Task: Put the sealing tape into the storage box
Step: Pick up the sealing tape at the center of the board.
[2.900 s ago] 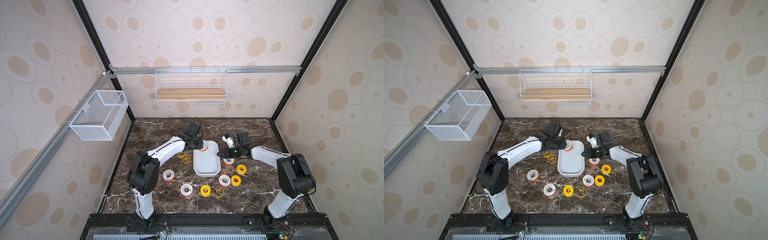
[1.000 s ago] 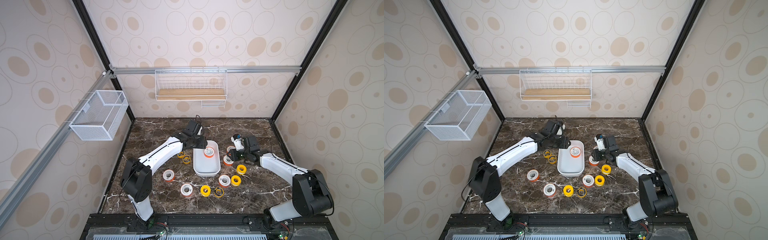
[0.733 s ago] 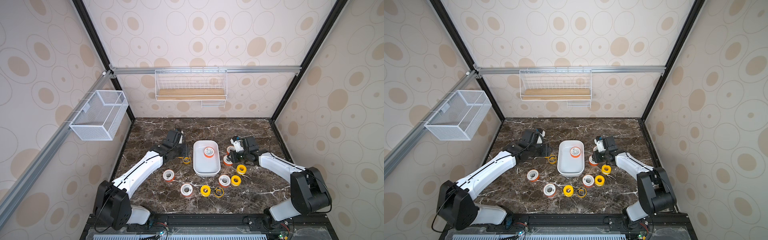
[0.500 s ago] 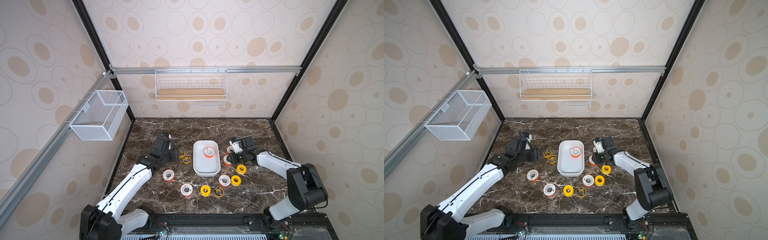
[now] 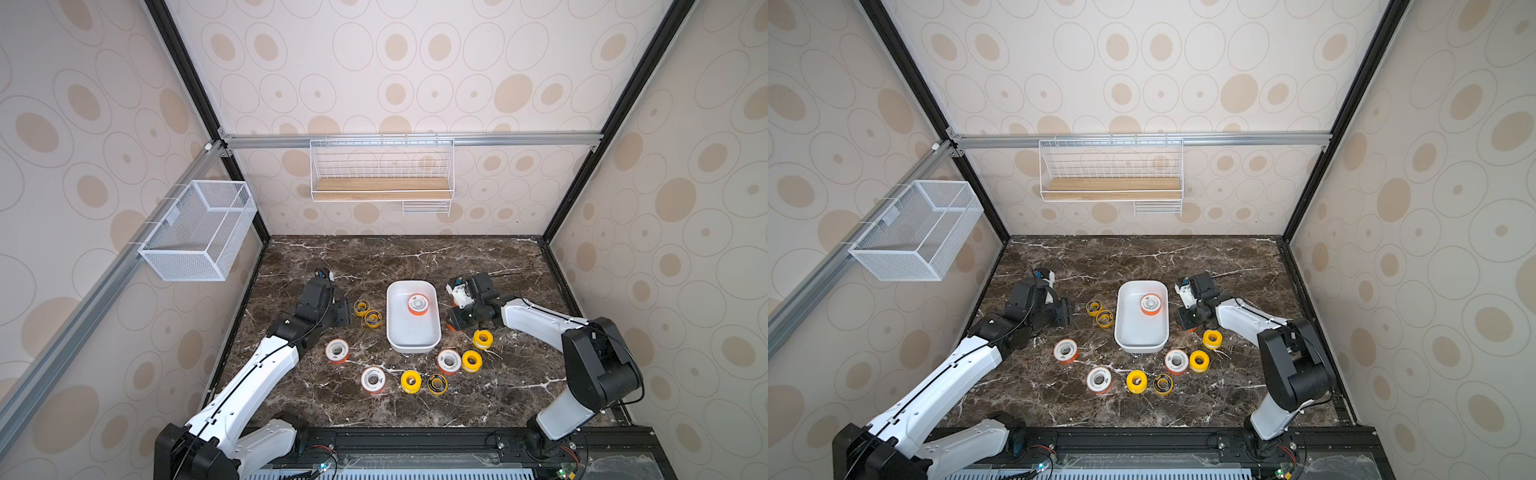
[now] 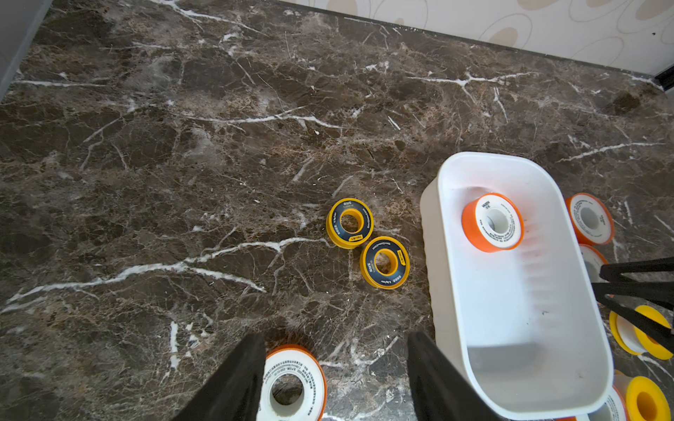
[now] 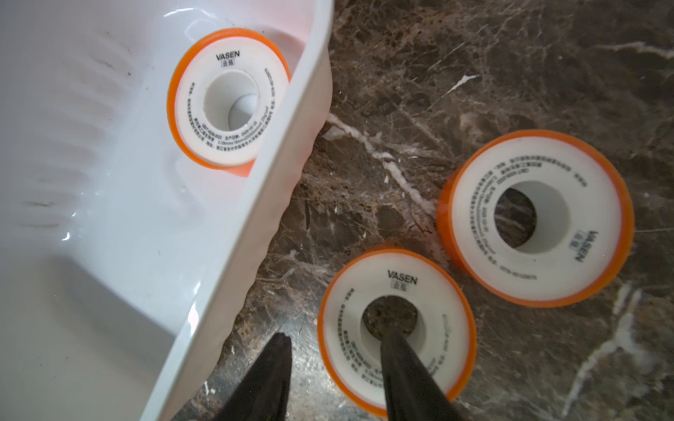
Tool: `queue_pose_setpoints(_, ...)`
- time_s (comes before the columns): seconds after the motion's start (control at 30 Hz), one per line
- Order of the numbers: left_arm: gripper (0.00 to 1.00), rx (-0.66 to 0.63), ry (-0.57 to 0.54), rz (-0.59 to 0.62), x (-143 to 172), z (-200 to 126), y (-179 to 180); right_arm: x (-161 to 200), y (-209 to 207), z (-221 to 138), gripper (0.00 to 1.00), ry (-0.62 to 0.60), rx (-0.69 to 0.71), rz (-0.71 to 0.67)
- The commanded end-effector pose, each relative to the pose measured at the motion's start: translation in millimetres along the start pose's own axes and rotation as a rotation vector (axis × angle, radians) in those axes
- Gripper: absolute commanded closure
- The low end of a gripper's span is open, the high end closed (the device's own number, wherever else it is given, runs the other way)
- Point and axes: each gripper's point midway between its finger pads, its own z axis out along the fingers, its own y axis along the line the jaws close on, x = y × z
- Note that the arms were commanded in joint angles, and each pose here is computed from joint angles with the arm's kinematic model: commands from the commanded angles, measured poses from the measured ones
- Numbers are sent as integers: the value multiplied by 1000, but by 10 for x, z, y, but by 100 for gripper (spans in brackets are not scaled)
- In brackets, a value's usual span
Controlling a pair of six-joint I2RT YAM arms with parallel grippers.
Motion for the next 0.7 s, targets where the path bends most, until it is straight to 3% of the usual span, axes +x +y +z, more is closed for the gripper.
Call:
queue_pose_setpoints(0.0, 34, -5, 0, 21, -9, 31, 11, 54, -53, 55, 55, 51, 45, -21)
queue_pose_setpoints(0.67, 34, 3, 34, 31, 50, 116, -16, 173, -71, 276, 57, 168, 161, -105)
